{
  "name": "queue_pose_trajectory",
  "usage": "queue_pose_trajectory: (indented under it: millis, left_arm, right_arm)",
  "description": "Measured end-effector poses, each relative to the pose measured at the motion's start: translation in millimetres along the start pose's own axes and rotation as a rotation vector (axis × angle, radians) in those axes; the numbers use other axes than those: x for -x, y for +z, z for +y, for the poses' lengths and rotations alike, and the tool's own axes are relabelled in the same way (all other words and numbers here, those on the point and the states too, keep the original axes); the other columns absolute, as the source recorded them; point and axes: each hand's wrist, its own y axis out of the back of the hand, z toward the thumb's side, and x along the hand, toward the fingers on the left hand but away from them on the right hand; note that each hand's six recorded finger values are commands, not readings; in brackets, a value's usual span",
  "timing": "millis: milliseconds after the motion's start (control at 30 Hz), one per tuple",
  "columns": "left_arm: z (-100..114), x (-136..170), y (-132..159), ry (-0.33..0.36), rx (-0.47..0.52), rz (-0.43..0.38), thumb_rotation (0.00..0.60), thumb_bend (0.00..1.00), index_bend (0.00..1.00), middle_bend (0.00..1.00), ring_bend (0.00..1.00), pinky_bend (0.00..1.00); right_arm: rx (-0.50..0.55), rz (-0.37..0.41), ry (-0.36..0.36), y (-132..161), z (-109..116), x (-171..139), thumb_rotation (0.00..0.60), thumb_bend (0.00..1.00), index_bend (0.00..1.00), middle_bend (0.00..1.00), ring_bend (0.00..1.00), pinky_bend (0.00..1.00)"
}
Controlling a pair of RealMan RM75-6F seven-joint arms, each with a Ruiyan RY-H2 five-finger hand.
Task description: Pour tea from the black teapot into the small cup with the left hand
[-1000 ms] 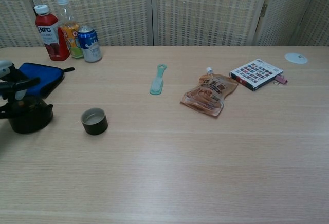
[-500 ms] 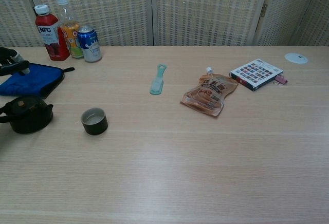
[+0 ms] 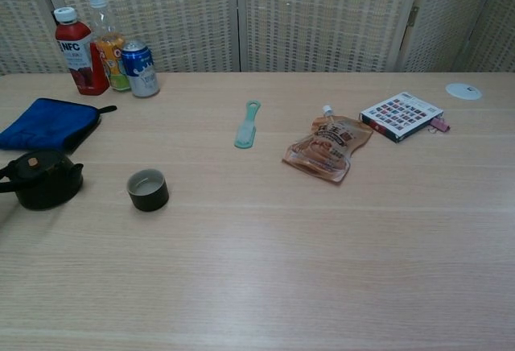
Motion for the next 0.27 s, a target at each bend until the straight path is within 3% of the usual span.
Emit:
queue_pose_trajectory:
  millis: [267]
  left_arm:
    - [13.5,34.6,4.1,0.041,-0.029,-0.008,0.365,0.21,0.34,0.34,0.31,0.13]
  right_arm:
    - [-0.001,-0.011,-0.009,1.2,-6.6,-7.5,0.6,0.21,0.11,0.07,0.0,0.06]
